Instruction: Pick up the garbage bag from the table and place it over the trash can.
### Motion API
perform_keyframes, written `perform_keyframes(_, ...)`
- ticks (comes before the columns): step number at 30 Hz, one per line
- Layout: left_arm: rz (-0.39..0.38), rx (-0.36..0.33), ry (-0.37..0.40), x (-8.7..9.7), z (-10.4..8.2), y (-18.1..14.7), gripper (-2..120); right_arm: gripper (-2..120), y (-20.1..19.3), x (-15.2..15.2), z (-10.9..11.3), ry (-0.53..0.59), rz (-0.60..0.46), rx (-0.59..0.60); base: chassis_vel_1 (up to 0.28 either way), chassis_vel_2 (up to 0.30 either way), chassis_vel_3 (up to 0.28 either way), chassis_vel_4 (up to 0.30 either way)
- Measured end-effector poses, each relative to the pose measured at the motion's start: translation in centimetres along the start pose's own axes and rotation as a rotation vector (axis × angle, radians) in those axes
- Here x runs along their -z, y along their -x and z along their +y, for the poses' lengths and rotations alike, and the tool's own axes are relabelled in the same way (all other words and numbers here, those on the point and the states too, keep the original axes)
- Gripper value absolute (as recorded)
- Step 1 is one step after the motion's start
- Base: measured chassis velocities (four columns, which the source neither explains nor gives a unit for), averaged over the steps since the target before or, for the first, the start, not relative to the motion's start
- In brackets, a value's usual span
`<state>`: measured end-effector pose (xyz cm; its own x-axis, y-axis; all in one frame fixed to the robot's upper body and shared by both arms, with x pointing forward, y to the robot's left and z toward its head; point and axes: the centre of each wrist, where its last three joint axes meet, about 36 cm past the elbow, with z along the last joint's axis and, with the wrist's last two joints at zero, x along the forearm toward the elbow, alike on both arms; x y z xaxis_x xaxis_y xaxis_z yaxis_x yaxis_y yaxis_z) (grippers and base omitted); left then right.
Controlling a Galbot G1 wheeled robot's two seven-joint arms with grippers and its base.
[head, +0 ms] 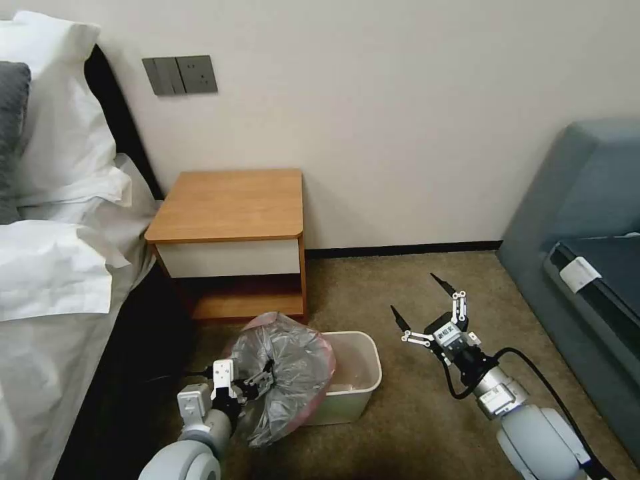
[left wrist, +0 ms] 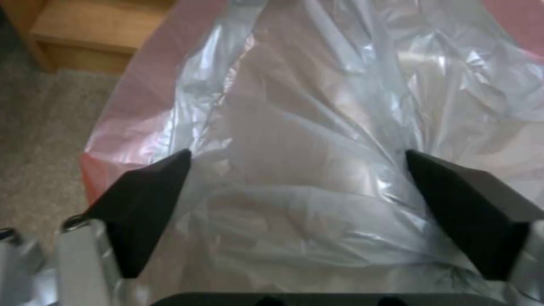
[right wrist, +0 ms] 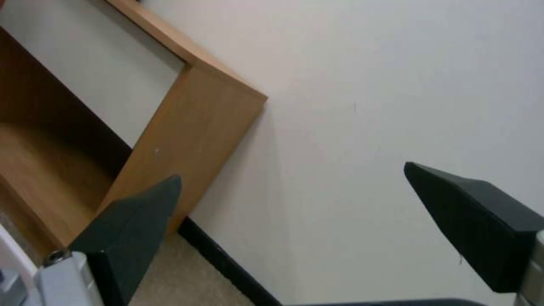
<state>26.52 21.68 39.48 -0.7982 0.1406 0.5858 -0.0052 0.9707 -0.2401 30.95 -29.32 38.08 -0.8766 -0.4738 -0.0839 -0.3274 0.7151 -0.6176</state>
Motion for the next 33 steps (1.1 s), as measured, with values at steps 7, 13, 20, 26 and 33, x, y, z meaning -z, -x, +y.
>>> perform_keyframes(7,0.042,-0.025,-0.003,0.34,-0.11,0.32,93,100,-0.08,-0.21,-0.29,-0.006,-0.001,-0.006,0.0,0.0,0.0,0.0)
perform_keyframes(13,0.055,-0.036,-0.003,0.36,-0.08,0.56,70,100,0.11,-0.19,-0.3,-0.005,-0.004,-0.007,0.0,0.0,0.0,0.0)
perform_keyframes(20,0.059,-0.05,-0.001,0.27,-0.07,0.62,46,100,0.28,-0.05,-0.11,-0.002,-0.006,-0.005,0.0,0.0,0.0,0.0)
perform_keyframes(26,0.062,-0.05,0.007,0.12,-0.25,0.64,27,100,0.26,0.09,-0.1,-0.002,-0.007,-0.005,0.0,0.0,0.0,0.0)
perform_keyframes(33,0.054,-0.032,0.046,-0.48,-0.25,0.37,9,100,0.19,0.24,-0.21,-0.003,-0.009,-0.009,0.0,0.0,0.0,0.0)
